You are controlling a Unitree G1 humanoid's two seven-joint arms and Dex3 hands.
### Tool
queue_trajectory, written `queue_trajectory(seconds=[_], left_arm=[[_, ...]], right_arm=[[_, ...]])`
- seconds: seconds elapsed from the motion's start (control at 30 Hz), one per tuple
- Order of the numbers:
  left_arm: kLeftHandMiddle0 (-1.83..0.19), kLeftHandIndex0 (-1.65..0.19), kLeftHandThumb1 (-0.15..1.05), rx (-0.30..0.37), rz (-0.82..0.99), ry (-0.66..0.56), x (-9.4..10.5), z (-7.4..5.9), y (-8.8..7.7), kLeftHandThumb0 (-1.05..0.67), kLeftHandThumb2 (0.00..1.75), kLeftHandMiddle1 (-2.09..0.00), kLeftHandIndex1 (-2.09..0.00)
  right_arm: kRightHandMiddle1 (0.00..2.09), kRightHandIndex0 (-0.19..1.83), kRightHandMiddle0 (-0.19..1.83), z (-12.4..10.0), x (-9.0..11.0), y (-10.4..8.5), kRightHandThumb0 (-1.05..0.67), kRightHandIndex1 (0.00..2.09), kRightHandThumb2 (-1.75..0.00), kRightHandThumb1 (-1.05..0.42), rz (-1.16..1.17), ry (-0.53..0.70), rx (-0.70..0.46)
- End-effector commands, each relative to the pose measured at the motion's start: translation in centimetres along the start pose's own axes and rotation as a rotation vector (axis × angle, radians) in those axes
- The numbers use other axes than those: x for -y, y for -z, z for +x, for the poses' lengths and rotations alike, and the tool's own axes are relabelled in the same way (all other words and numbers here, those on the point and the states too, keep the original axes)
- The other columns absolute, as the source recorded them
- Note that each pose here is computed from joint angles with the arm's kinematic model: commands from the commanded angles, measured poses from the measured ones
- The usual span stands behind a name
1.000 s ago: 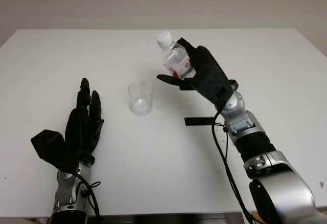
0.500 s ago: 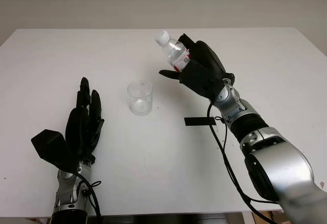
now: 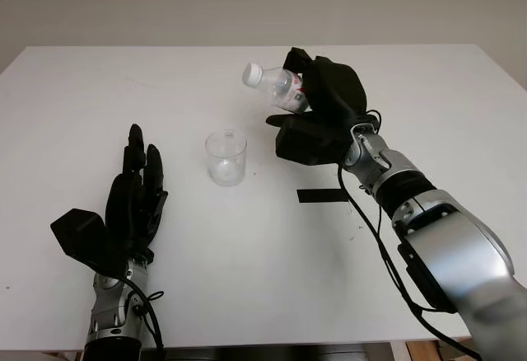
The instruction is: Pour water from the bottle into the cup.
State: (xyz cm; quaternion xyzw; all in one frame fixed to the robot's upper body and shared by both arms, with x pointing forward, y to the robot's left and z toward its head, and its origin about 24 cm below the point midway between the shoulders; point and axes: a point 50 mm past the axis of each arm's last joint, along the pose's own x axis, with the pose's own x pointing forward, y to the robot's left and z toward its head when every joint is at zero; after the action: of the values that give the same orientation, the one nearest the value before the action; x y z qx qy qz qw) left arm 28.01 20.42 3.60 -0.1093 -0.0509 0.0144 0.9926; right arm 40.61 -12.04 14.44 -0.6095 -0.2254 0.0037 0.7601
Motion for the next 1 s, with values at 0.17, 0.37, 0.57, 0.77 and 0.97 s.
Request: queue_trajectory(seconds=[0.17, 0.37, 0.57, 0.77, 0.97], left_arm=[[0.19, 0.19, 1.05, -0.072, -0.022, -0.021, -0.2, -1.0, 1.7, -0.77, 0.47, -0.04, -0.05], [0.19, 0.19, 1.05, -0.072, -0.027, -0.024, -0.1, -1.1, 1.8, -0.76, 0.47, -0.04, -0.05], [0.19, 0.18, 1.05, -0.08, -0.031, -0.027, 0.0, -1.2, 2.0, -0.77, 0.46, -0.05, -0.05], [0.19, 0.19, 1.05, -0.072, -0.026, -0.029, 0.0, -1.3, 2.1, -0.76, 0.47, -0.04, -0.05], [0.19, 0.19, 1.05, -0.074, -0.031, -0.034, 0.2, -1.5, 2.3, -0.77, 0.48, -0.04, -0.05]], right_arm=[[2.09, 1.25, 0.74, 1.0, 1.5, -0.8, -0.4, 2.09, -0.26, -1.05, -0.172, 0.05, 0.11], [2.09, 1.23, 0.66, 1.1, 1.4, -1.3, -0.4, 2.09, -0.28, -1.05, -0.27, 0.049, 0.19], [2.09, 1.2, 0.55, 1.1, 1.4, -2.0, -0.39, 2.09, -0.25, -1.05, -0.356, 0.082, 0.281], [2.09, 1.18, 0.5, 1.2, 1.4, -2.8, -0.42, 2.09, -0.2, -1.05, -0.415, 0.121, 0.343], [1.66, 1.14, 0.41, 1.3, 1.5, -3.3, -0.5, 2.09, -0.15, -1.05, -0.57, 0.177, 0.412]])
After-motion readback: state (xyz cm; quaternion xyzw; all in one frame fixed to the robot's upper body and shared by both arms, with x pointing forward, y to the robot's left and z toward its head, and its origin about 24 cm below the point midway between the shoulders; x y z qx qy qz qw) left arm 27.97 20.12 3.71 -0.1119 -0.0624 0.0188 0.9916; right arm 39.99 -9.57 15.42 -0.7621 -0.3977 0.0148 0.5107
